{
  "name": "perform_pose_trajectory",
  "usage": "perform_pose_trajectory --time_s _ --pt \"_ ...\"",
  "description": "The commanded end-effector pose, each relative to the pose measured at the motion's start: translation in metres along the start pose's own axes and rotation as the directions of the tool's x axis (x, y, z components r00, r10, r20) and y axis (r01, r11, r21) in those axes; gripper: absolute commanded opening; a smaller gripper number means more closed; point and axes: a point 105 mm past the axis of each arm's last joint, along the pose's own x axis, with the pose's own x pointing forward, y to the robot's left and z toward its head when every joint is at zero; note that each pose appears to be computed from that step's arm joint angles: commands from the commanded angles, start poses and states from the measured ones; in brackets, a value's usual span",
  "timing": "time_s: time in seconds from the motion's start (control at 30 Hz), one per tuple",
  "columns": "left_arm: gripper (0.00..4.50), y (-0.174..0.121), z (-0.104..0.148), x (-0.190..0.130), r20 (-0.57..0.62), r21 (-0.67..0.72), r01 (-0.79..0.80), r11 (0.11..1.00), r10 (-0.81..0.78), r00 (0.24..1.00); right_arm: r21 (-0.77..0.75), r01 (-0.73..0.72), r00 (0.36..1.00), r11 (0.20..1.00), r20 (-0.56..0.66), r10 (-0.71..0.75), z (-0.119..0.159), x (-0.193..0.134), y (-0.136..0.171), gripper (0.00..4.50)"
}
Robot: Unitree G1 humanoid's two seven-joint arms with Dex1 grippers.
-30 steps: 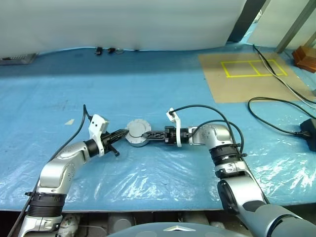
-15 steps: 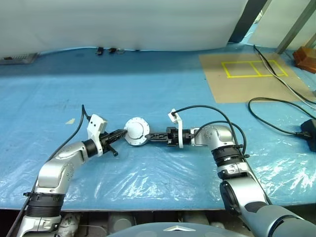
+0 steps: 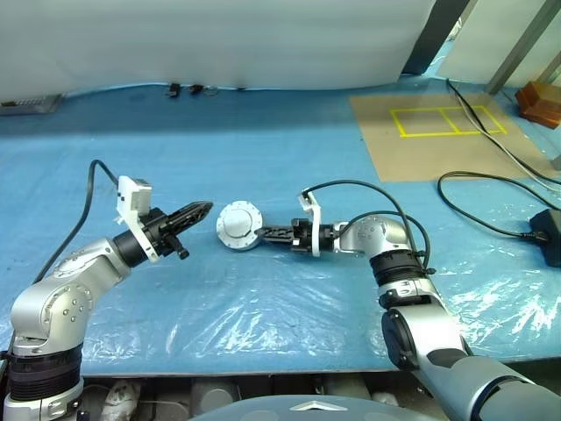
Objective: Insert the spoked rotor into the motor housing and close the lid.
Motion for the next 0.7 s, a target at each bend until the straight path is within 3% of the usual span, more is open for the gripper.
perform_pose_trajectory --time_s 0.03,0.1,0.2,0.4,0.6,0.7 --pt "0.00 0.018 0.018 -0.008 0.130 -0.119 -0.064 0.991 0.079 0.988 -0.033 -0.314 0.942 0.949 0.113 0.316 0.035 -0.013 0.064 1.05" --pt "0.00 0.024 0.027 -0.014 0.204 -0.209 -0.053 0.976 0.097 0.974 -0.062 -0.375 0.923 0.925 0.073 0.379 0.031 -0.016 0.083 1.05" --pt "0.60 0.029 0.028 -0.021 0.245 -0.289 -0.042 0.956 0.116 0.963 -0.081 -0.403 0.914 0.912 0.022 0.406 0.023 -0.015 0.097 1.05" --pt "2.56 0.004 0.037 -0.023 0.329 -0.366 0.124 0.922 0.004 0.944 -0.120 -0.436 0.898 0.892 0.009 0.440 0.024 -0.016 0.112 1.05" --pt "4.47 0.001 0.031 -0.027 0.338 -0.421 0.132 0.897 0.020 0.941 -0.142 -0.452 0.891 0.881 -0.021 0.453 0.023 -0.014 0.121 1.05" --pt "4.47 -0.001 0.023 -0.027 0.312 -0.444 0.134 0.886 0.012 0.950 -0.147 -0.442 0.896 0.885 -0.030 0.443 0.022 -0.013 0.120 1.05"
